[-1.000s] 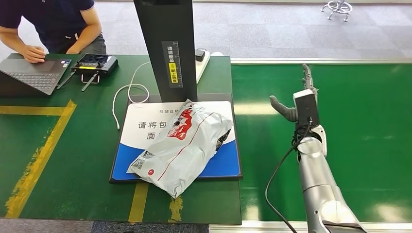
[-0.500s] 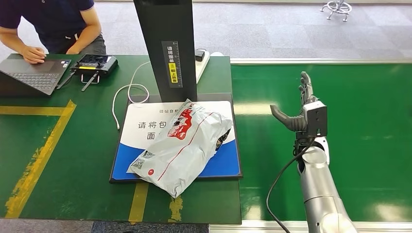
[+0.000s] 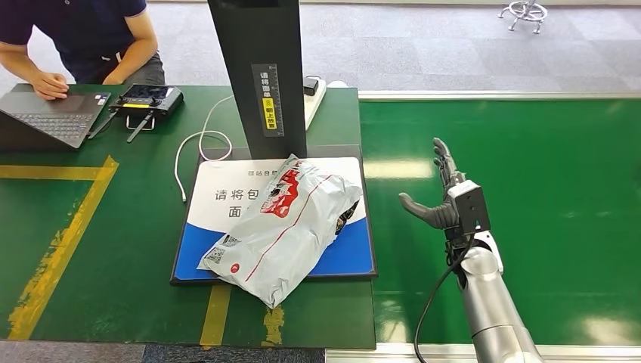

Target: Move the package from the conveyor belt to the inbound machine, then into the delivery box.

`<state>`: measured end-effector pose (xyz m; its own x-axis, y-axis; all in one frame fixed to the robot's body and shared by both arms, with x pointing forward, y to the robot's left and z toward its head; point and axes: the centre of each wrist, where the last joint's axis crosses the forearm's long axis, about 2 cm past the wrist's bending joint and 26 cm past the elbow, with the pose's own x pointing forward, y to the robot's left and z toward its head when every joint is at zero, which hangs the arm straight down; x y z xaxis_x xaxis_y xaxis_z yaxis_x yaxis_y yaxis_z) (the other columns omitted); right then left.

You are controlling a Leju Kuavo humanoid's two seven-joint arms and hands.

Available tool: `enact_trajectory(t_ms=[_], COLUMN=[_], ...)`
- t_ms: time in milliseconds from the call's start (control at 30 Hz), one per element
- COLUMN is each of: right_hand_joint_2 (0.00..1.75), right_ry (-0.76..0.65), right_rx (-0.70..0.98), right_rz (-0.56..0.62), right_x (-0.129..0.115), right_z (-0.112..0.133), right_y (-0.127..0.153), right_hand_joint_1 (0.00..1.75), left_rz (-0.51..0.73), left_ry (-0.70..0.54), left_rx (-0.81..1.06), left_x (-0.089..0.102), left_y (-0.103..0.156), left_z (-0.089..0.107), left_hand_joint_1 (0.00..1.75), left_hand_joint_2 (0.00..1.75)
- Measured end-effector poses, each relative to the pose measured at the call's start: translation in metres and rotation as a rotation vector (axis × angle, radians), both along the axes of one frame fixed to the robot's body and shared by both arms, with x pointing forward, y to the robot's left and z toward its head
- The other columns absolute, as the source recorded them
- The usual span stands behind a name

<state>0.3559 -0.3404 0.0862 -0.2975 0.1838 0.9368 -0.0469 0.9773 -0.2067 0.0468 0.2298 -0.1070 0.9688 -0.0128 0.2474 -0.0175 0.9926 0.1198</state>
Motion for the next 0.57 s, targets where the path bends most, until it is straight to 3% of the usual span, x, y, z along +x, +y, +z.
enact_trajectory(t_ms=[567], right_hand_joint_2=[1.75], right_ry=[0.021], right_rx=[-0.073], right_rz=[0.006], right_x=[-0.0098], right_z=[-0.0049], right_y=[0.0051], right_hand_joint_1=[0.00], left_rz=[-0.009], left_ry=[-0.006], left_rx=[0.000], left_x=[0.0000], left_y=[0.0001], left_z=[0.0000], left_hand_joint_1=[0.00], left_hand_joint_2=[0.00])
